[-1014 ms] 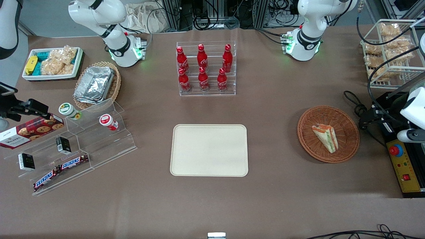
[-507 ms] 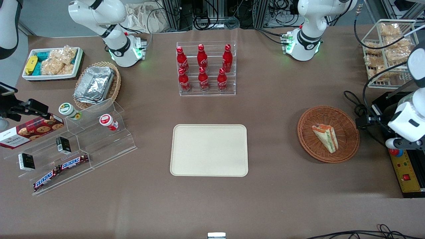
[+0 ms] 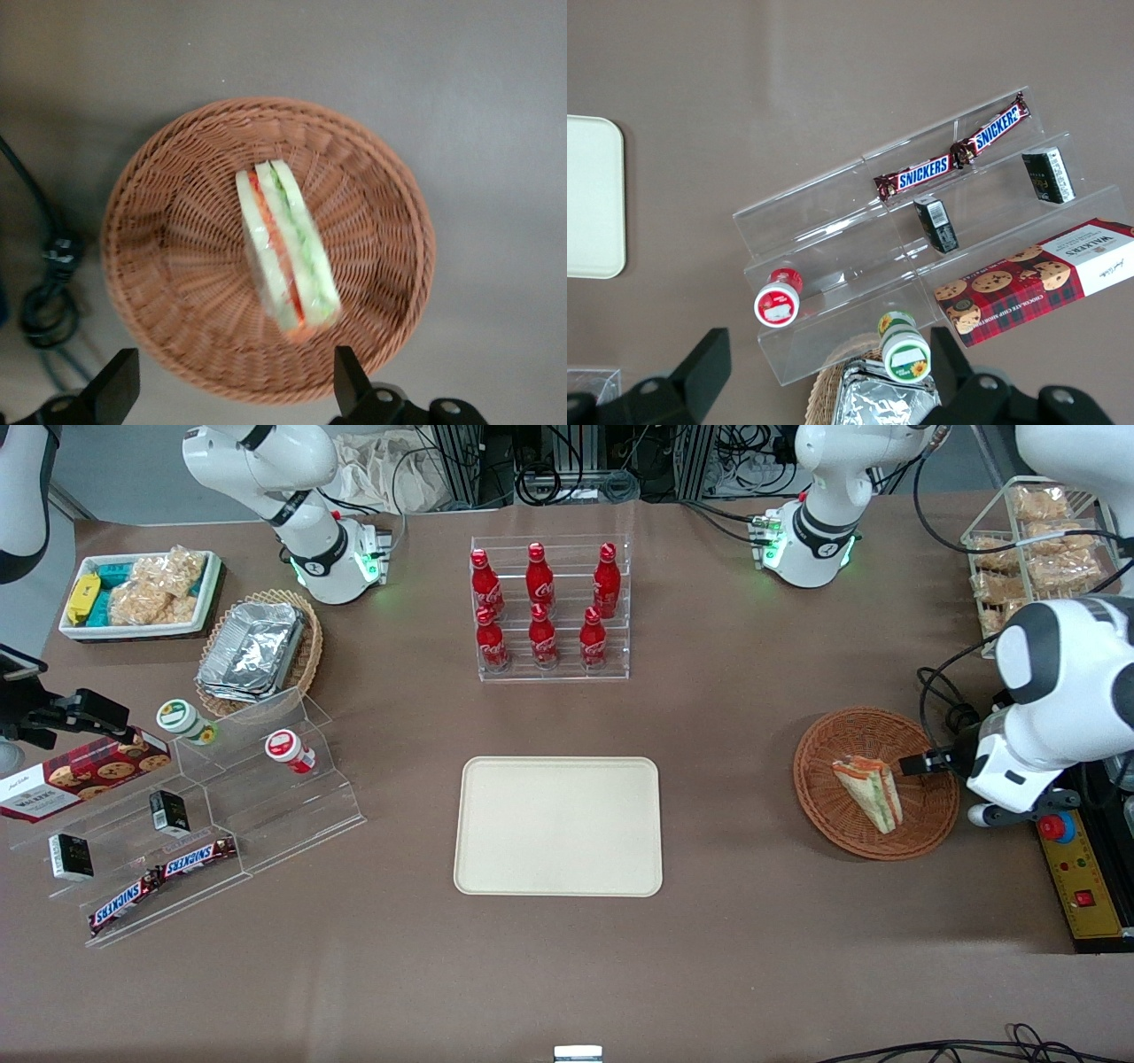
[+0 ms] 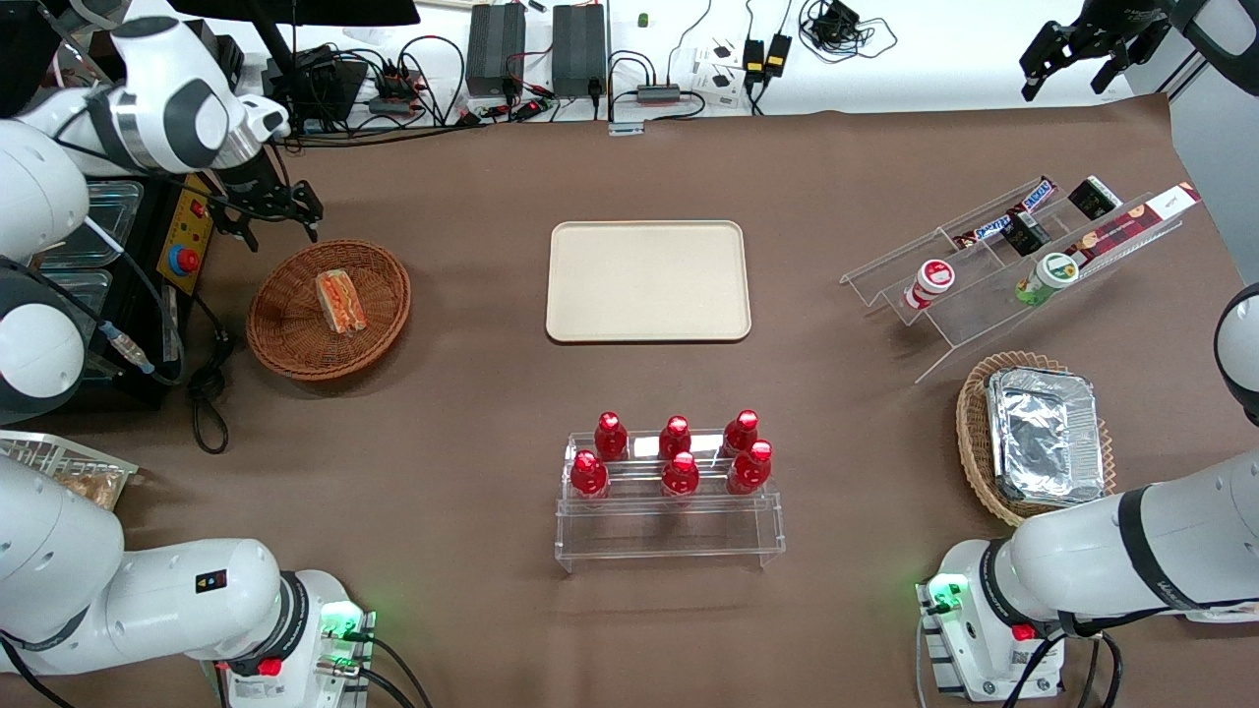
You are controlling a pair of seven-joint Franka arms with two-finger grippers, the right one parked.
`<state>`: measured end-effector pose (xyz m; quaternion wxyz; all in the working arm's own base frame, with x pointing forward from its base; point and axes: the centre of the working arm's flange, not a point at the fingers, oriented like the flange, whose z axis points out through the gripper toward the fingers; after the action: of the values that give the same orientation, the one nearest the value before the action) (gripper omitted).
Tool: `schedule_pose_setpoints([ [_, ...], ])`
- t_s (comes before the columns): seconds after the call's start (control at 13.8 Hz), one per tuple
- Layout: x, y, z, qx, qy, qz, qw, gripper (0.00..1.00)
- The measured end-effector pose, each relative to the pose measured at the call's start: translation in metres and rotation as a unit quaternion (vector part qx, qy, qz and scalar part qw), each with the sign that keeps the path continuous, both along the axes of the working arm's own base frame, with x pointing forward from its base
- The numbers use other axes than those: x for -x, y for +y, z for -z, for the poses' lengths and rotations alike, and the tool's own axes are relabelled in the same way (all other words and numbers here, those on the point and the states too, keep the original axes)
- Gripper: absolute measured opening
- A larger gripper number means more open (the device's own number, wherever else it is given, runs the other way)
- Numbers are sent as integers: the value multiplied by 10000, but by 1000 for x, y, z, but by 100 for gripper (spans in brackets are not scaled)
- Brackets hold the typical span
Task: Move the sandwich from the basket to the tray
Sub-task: 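Close the left gripper on the wrapped sandwich standing in the basket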
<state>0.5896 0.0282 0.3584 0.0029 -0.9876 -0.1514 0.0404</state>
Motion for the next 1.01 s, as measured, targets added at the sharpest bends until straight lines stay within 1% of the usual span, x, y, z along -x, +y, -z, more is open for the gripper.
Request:
schedule_pose_setpoints([
  [0.07,-1,-1,10,15,-82,-269,9996,99],
  [0.14,-3,-1,20,26,-115,-448,9989,99],
  [0.36,-2,-2,56,50,-44,-667,9978,99],
  [0.51,1,-3,78,65,-59,-757,9971,98],
  [0.65,3,-3,92,76,-31,-802,9967,98],
  [0.8,5,-4,104,84,-40,-822,9966,96],
  [0.87,8,-4,110,88,-53,-826,9965,88],
  [1.01,11,-4,117,93,-28,-827,9965,62],
])
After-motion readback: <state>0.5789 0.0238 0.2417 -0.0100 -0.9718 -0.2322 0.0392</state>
